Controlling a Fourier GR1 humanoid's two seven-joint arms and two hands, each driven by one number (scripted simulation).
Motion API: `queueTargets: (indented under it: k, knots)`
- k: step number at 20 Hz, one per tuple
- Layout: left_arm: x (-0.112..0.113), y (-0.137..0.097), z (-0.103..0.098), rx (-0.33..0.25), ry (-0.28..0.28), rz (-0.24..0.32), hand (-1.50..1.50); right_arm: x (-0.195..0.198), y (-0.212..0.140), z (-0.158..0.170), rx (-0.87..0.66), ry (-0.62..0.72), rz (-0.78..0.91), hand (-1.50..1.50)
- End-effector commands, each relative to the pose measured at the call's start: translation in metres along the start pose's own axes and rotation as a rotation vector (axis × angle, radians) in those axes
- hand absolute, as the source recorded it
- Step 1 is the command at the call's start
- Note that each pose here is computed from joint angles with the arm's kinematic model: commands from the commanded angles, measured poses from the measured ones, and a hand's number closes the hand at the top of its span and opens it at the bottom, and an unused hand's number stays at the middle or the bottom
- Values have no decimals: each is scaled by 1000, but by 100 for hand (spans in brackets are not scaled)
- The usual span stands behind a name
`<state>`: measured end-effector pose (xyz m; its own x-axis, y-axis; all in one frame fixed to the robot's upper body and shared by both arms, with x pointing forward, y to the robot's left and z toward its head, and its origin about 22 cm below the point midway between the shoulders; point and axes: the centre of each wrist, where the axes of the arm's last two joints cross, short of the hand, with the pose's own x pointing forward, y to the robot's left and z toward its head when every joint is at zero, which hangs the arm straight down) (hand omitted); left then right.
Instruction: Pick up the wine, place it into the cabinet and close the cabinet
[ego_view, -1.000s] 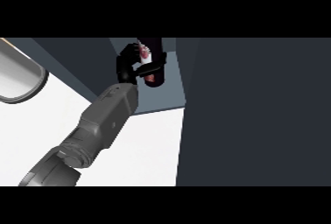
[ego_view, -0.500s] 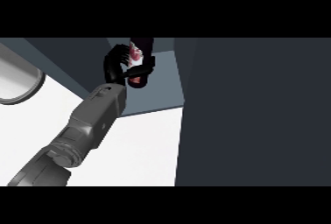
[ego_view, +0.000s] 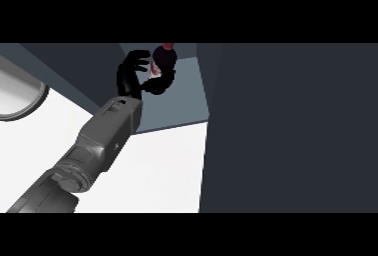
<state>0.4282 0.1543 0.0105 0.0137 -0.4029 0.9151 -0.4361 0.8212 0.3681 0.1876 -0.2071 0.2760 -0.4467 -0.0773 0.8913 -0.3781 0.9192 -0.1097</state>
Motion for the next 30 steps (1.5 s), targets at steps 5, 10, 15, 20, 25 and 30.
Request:
queueTargets:
  k: [5, 10, 15, 20, 25, 30]
  knots:
    - [-18, 23, -8, 2, 77, -16, -150, 5, 1, 5, -5, -22, -2, -150]
    - [-17, 30, -16, -6, 53, 0, -150, 1, -1, 1, -2, 1, -7, -150]
    - [-13, 30, -17, -37, -5, -17, -150, 5, 5, 6, 12, -20, -12, -150]
    - [-6, 32, -23, -205, -65, 39, -150, 8, 3, 0, -7, -22, -5, -150]
    - [13, 11, -14, -370, -166, 331, -150, 7, -2, 4, -50, 5, -3, -150]
    - [48, -13, -7, -428, -233, 564, -150, 7, -2, 15, -68, 27, -7, -150]
